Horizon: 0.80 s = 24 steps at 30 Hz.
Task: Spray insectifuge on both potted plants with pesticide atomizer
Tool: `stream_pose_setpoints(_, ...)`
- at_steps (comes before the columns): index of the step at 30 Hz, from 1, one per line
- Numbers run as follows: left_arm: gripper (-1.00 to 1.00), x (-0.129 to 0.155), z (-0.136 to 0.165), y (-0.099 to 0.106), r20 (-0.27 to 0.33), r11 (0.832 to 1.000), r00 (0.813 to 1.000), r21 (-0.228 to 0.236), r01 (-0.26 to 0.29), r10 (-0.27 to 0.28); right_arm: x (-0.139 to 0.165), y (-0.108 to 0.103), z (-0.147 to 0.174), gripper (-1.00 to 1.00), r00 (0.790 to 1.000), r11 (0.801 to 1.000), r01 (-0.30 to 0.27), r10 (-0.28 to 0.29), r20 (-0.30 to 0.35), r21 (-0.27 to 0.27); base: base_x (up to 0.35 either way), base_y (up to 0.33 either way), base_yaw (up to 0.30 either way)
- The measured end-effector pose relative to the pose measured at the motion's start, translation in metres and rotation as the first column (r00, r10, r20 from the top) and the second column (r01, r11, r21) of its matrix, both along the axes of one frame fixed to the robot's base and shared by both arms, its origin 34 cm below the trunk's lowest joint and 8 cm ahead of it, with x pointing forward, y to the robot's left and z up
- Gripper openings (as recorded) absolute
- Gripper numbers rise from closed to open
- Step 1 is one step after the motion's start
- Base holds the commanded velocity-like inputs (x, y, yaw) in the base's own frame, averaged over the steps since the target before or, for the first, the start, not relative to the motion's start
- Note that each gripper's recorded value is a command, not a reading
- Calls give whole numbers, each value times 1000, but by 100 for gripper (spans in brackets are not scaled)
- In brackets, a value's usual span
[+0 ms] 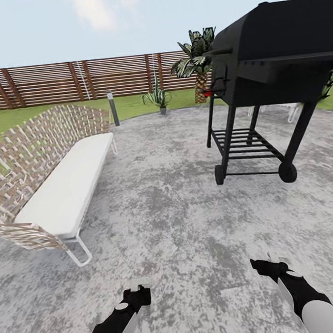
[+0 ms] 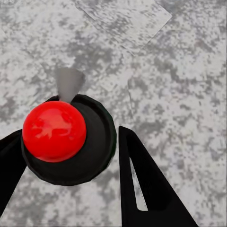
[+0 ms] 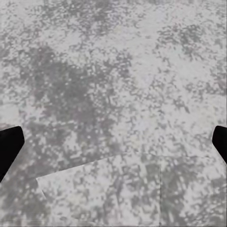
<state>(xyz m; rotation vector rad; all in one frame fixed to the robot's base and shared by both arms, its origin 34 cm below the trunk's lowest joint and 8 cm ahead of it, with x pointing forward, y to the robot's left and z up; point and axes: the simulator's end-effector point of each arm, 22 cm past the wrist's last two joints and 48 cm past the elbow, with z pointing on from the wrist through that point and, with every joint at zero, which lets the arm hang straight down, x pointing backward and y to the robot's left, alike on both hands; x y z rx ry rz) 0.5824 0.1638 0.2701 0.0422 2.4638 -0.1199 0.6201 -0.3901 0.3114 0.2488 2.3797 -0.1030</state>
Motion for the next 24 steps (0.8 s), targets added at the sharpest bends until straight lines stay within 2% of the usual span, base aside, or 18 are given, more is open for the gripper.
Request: stream_pose_setpoints(24, -100, 0, 0, 0, 0, 1000, 1000, 0, 0, 0, 0, 0, 0, 100, 1000, 1000, 0, 0, 0, 0, 338, 0, 0)
